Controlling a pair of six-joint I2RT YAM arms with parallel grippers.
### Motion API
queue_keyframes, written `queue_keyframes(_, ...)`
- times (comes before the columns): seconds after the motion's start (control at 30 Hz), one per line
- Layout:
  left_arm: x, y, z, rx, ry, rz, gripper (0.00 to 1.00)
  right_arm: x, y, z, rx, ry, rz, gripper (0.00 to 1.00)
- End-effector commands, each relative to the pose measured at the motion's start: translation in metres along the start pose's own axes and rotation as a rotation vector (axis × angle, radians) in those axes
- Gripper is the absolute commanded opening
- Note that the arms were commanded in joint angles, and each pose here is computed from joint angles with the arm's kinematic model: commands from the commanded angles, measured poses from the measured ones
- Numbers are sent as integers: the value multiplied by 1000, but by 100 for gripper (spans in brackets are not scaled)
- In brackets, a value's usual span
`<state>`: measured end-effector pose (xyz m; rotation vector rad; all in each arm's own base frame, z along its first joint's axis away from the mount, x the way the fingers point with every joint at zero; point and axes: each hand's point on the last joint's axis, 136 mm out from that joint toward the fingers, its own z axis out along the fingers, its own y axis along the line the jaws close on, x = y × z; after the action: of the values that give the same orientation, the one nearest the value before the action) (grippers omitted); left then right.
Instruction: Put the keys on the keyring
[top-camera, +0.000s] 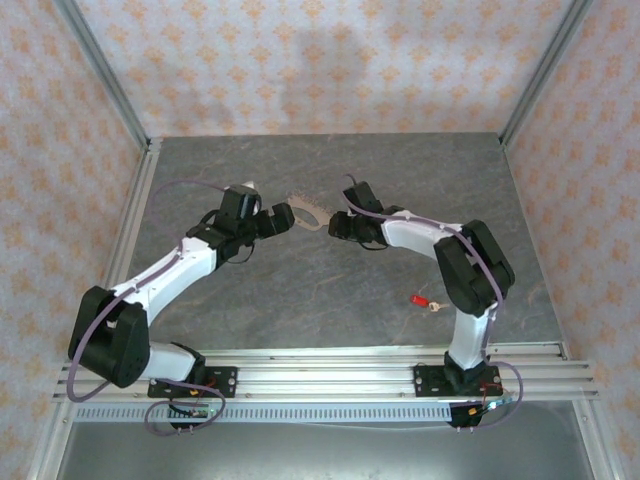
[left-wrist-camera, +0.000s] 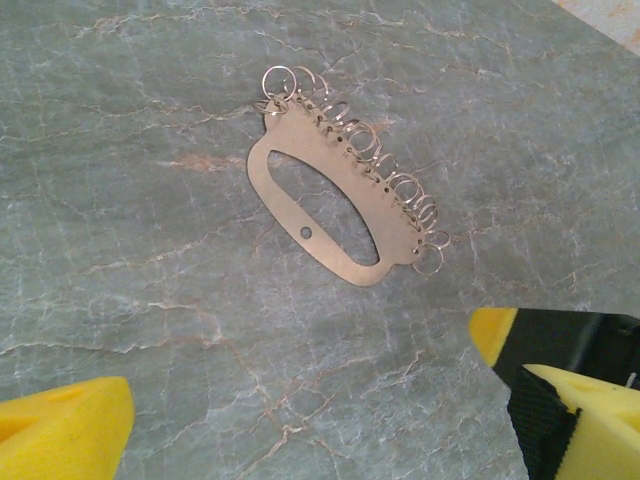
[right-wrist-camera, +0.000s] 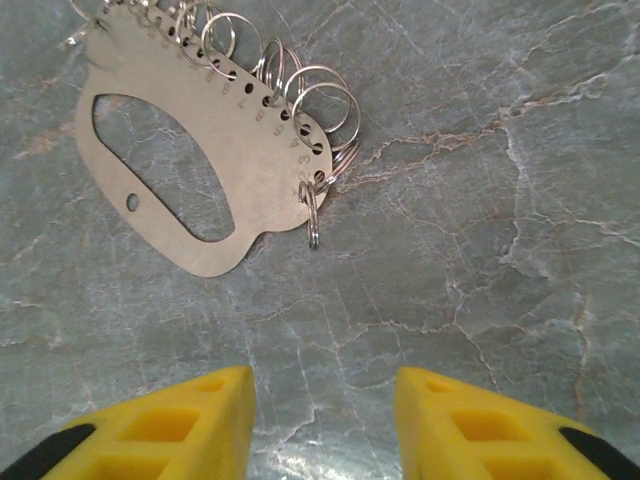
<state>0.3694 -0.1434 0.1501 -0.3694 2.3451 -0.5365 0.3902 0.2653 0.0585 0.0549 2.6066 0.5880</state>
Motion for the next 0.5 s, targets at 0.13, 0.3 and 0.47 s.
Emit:
queue_keyframes(0.13, -14, -18, 9, 50, -19, -14, 98, -8, 5, 13, 8, 13, 1, 36)
queue_keyframes(0.3, -15, -22, 12, 57, -9, -7, 98, -12, 6, 22, 15, 14, 4, 34)
queue_keyframes(0.47, -16, -24, 12, 65, -11, -1, 98, -17, 8, 31, 21, 18, 3, 31)
